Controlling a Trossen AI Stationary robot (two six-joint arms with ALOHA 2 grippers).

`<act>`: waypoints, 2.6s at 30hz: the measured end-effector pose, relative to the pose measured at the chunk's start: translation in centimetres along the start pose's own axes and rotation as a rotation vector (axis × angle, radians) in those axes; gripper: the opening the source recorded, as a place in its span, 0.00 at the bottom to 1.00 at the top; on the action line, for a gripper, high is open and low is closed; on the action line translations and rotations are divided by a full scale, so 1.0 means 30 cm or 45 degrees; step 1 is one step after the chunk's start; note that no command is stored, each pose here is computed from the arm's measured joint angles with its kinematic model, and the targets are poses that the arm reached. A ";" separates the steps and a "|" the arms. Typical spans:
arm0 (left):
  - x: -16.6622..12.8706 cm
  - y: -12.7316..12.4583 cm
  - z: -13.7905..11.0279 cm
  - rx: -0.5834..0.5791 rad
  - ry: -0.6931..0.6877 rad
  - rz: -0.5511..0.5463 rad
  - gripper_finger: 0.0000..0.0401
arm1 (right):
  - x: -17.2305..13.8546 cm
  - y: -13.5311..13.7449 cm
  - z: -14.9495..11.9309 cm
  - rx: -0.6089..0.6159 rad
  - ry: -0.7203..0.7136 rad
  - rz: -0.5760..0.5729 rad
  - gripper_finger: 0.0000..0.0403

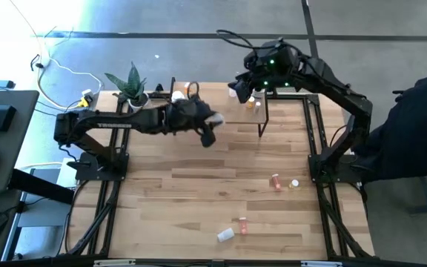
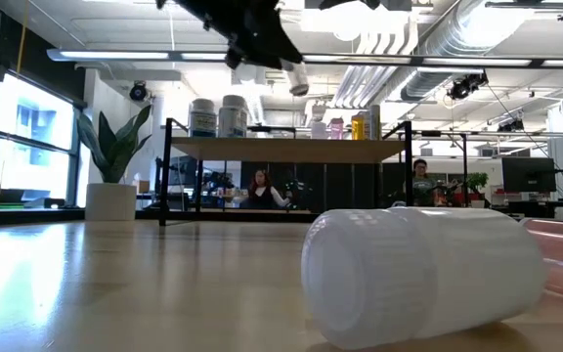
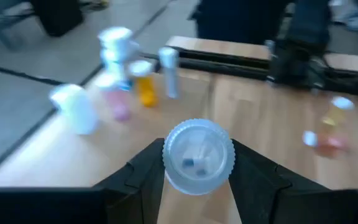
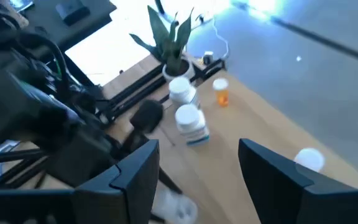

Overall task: Pick and place medicine bottles onto shelf by color
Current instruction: Put the top white pill bottle on the shelf

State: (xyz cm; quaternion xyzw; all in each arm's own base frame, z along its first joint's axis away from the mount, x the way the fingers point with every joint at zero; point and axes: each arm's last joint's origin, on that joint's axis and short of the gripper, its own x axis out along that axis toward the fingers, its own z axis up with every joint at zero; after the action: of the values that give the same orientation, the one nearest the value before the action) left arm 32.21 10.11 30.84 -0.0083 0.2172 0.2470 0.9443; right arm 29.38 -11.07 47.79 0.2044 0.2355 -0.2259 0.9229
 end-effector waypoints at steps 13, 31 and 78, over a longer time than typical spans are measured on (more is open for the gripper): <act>-0.022 0.240 0.150 -0.098 -0.043 0.334 0.36 | -0.008 -0.080 0.031 -0.056 -0.034 -0.082 0.52; 0.221 0.384 0.090 -0.300 0.269 0.389 0.36 | -0.012 -0.135 0.045 -0.086 -0.038 -0.141 0.52; 0.284 0.407 0.021 -0.274 0.467 0.311 0.46 | -0.023 -0.141 0.024 -0.070 0.043 -0.146 0.52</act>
State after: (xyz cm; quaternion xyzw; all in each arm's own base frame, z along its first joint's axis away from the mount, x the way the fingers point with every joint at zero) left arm 33.39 24.85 29.00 -0.1272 0.3570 0.3753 0.8459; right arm 26.91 -14.64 47.60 0.1689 0.2683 -0.2683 0.9097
